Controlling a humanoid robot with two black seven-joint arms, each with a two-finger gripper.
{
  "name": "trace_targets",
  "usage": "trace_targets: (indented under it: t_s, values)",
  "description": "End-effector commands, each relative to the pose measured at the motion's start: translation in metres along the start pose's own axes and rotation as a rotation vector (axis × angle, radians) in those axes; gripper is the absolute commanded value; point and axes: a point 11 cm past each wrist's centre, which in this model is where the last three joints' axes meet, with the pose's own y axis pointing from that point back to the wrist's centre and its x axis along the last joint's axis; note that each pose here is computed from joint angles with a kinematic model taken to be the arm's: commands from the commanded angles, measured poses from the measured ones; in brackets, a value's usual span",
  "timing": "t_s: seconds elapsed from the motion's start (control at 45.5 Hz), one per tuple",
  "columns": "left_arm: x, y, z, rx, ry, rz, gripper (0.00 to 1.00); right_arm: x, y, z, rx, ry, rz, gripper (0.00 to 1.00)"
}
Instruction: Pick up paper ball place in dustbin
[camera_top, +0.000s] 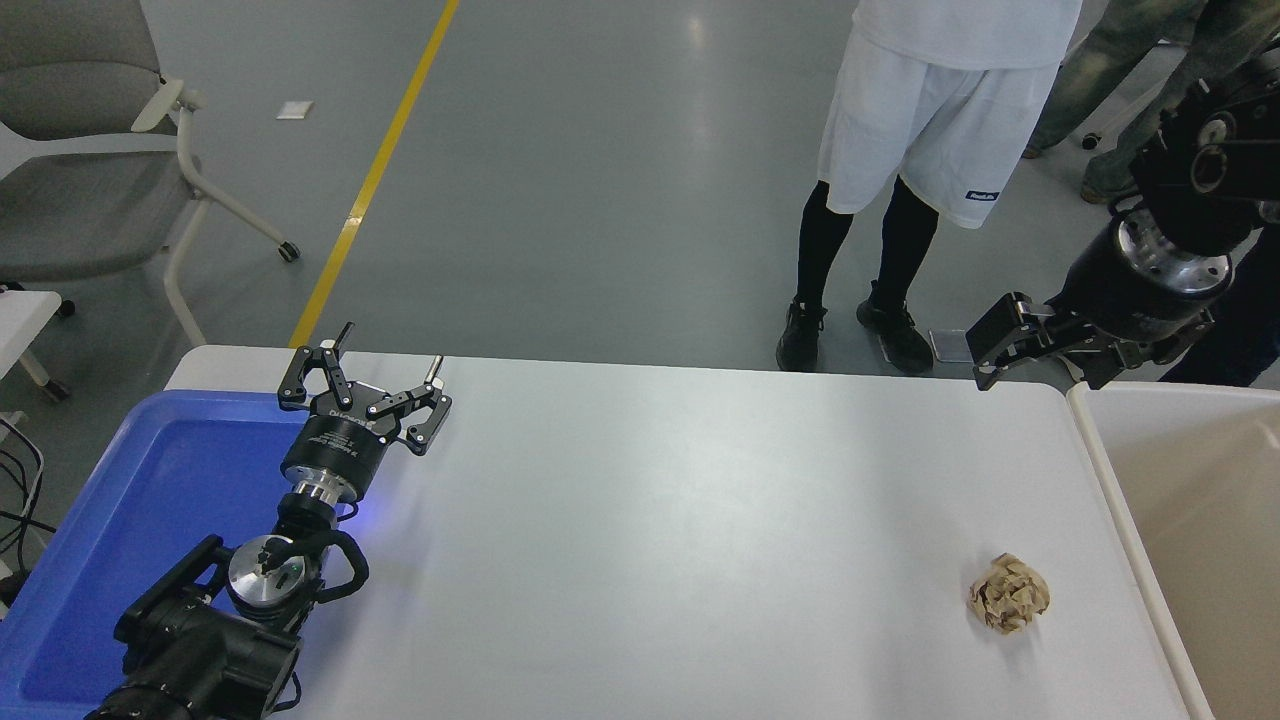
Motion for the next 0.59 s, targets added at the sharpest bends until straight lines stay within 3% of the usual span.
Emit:
trace_targets:
  t_s: [0.0,0.571]
  values:
    - [0.0000,0.0000,0.0001,0.000,0.000,0.000,0.99,0.0008,0.0004,-0.0022,0.009,0.001,0.004,1.00]
    - [0.0000,0.0000,0.0001,0.000,0.000,0.000,0.99,0.0042,0.0069,-0.0043,0.011,0.005,0.020,1.00]
